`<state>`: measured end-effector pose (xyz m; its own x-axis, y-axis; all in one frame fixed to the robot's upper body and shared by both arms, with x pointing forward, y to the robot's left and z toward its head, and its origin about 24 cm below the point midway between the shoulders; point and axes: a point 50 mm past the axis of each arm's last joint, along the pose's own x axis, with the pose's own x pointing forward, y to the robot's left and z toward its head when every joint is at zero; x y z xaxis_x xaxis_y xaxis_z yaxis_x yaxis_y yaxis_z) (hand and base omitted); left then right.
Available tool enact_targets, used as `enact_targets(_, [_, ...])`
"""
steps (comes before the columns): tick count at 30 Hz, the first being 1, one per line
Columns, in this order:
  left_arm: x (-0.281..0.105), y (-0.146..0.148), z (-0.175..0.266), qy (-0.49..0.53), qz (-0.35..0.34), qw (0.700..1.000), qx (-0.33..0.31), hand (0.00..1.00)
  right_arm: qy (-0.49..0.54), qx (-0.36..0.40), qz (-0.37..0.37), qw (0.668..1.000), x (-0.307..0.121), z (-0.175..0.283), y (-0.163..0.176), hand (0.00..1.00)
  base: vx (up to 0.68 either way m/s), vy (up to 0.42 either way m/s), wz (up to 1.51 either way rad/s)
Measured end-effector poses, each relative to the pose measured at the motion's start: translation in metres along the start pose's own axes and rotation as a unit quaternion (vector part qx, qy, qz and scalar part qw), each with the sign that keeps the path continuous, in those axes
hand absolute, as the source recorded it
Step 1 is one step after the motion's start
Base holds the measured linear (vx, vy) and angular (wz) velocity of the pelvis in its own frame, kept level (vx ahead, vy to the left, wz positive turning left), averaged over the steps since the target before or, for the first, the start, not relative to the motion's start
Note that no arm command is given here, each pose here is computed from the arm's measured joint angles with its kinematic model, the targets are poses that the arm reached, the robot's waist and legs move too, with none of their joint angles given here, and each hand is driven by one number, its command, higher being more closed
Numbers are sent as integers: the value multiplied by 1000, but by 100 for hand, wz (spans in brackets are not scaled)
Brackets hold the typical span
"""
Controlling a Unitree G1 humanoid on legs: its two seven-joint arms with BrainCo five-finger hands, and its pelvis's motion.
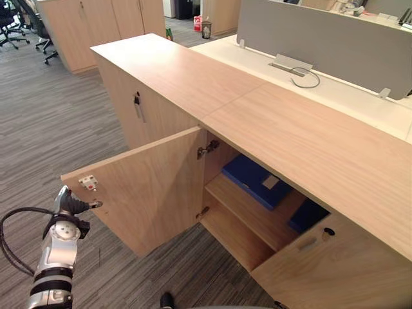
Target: Walk over to the cabinet, pick up the folder, carry it to the office cabinet, place the folder inside the office cabinet, then close the office cabinet door
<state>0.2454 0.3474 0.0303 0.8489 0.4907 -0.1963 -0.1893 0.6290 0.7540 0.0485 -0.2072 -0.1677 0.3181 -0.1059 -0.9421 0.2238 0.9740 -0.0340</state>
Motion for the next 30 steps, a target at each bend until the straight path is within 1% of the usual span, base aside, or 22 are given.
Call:
enact_targets(4, [-14,-20,-20,20,-45,999,-8,0,0,-3,-1,1000,0,0,0,0,60,11,1])
enact_targets(7, [-35,-48,-42,53,-88,994,-29,0,-2,-9,1,1000,1,2,1,0,26,15,3])
enact_targets(8, [-38,-51,-44,53,-93,994,-34,0,-2,-10,1,1000,1,2,1,0,0,0,0])
enact_targets(11, [-55,-68,-56,66,-129,989,-39,0,-5,-49,6,999,1,7,2,0,-30,3,-1])
enact_targets(15, [-74,-91,-65,84,-181,979,-46,0,-13,-66,13,998,2,12,5,0,-69,19,1])
enact_targets(16, [-80,-101,-65,83,-206,974,-44,0,-14,-68,13,998,2,12,5,0,-73,39,2])
enact_targets(18, [-84,-107,-61,76,-224,971,-46,0,-14,-69,13,997,2,12,5,0,-59,32,3])
enact_targets(20, [-91,-120,-45,36,-260,963,-52,0,-17,-70,14,997,2,15,6,0,-17,14,1])
enact_targets(24, [-110,-135,-33,-7,-310,949,-53,0,-22,-73,14,997,3,19,7,0,2,18,2])
enact_targets(30, [-121,-145,-28,-23,-333,941,-48,0,-41,-103,18,994,6,35,14,0,-7,23,-11])
